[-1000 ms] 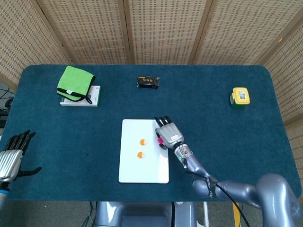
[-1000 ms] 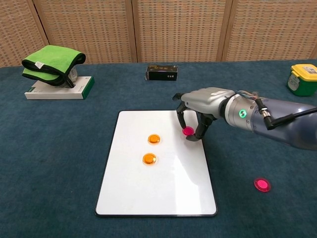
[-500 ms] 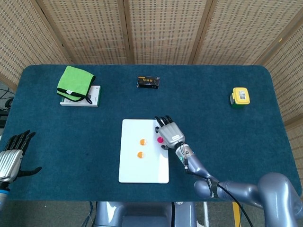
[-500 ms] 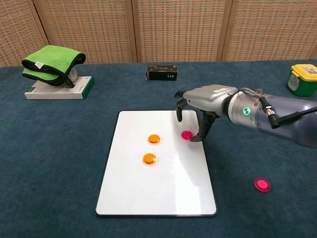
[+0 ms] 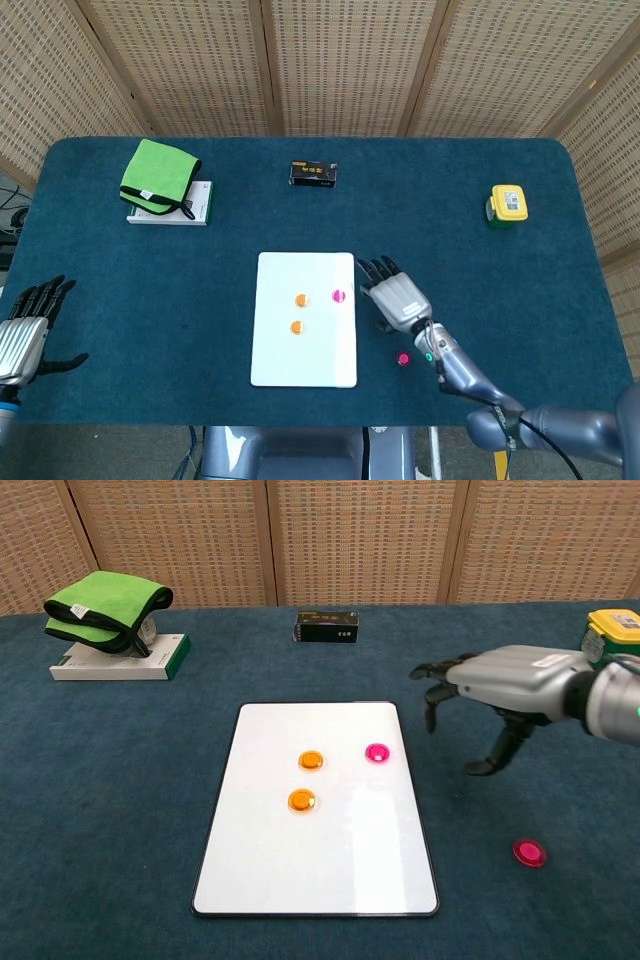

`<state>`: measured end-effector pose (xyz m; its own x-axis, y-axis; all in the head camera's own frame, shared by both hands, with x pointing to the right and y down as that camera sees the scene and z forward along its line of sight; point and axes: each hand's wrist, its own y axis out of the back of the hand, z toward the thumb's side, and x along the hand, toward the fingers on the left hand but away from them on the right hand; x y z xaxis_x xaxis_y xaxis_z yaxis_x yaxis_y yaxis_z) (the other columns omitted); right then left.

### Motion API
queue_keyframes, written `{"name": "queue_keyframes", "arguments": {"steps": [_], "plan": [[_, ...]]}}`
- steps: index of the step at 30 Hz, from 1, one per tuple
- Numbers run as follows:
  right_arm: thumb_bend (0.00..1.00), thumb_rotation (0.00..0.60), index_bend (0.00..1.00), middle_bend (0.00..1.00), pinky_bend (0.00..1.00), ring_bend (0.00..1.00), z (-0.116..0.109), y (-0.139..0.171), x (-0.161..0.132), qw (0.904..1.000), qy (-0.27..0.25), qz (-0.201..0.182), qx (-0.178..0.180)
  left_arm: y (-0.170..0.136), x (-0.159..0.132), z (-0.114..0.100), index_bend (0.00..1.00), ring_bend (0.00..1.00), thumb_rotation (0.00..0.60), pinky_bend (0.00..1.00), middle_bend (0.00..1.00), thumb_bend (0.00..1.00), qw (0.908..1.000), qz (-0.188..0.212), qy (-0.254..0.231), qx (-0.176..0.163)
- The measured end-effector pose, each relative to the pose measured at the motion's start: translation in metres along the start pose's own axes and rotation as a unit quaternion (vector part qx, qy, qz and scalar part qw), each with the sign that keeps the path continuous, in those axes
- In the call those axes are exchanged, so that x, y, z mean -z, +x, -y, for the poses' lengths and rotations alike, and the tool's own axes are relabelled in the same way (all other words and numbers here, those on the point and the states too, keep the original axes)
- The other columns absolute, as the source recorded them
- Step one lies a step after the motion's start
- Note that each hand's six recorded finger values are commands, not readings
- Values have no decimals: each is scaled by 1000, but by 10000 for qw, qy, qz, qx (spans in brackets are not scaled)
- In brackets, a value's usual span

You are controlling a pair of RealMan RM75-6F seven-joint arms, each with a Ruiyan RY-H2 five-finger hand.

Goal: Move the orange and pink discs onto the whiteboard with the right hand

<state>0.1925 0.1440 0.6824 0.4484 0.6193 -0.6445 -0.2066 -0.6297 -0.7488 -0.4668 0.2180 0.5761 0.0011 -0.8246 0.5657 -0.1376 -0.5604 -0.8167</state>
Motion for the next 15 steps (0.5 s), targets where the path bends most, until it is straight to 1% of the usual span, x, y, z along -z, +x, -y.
{"name": "queue_keyframes", "arguments": {"steps": [6,11,15], "plan": [[311,600,322,0,0,0,26,37,17,9997,-57,-74,-221,0,-1,1,0,0,600,0,0,2,10000,4,20,-4],[311,600,322,0,0,0,43,53,22,9991,82,-230,-356,0,-1,1,0,0,600,0,0,2,10000,-9,43,-15],[311,600,322,0,0,0,53,63,21,9980,214,-463,-367,0,-1,2,0,0,600,0,0,2,10000,-26,61,-12]]}}
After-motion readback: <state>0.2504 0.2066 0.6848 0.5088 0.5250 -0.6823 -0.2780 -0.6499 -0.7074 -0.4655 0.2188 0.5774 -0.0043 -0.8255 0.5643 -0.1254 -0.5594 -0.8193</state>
